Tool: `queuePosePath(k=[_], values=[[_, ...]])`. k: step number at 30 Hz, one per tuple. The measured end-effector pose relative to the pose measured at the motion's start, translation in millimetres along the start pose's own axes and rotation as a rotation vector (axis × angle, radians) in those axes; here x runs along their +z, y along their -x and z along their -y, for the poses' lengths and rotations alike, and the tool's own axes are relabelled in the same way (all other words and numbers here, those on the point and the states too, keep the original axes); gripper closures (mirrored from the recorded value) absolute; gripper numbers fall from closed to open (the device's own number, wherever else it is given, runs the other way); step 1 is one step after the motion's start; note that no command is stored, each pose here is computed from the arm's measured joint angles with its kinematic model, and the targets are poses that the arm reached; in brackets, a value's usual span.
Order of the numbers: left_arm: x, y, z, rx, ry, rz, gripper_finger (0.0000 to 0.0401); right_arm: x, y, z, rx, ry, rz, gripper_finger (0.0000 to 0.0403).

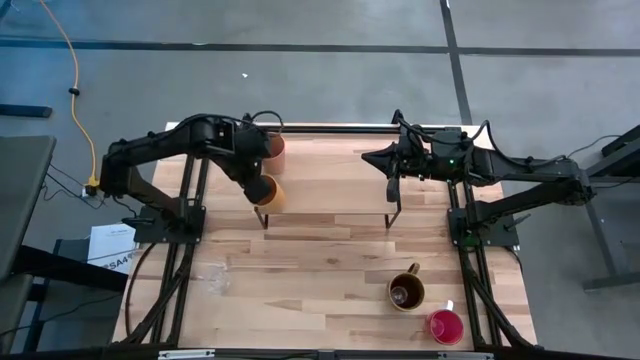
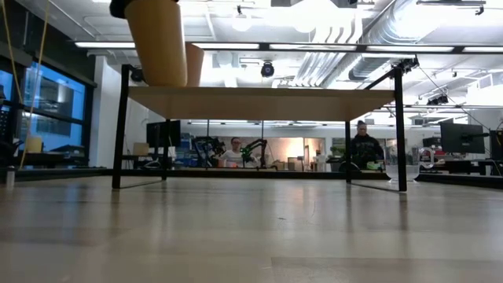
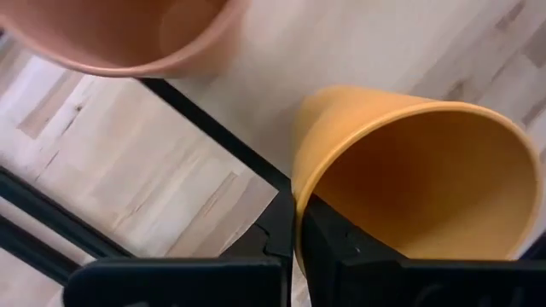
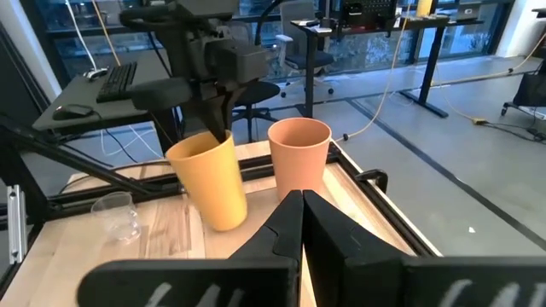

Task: Stack small to large cups/mugs on shelf
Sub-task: Put the yellow cup on the shelf

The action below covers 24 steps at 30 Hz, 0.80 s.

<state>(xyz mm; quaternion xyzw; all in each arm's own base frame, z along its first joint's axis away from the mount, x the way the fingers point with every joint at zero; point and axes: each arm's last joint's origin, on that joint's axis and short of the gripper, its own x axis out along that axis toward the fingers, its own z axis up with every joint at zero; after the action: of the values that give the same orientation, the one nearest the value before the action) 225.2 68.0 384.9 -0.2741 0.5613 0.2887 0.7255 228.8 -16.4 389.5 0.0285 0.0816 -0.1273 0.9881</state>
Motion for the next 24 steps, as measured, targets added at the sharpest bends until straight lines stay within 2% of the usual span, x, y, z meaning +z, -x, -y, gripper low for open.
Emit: queuePosePath(k=[13,24], values=[[2.9,10.9,-2.8,-0.026,-0.011,0.033,0.0371,-0.3,0.0,-0.1,0.003,0.001,-0.003,0.0402],[3.2,10.9,-3.3,0.003,-0.019,0.049,0.0341,-0.9,0.0,0.0,0.002,0.002,-0.01,0.0402]])
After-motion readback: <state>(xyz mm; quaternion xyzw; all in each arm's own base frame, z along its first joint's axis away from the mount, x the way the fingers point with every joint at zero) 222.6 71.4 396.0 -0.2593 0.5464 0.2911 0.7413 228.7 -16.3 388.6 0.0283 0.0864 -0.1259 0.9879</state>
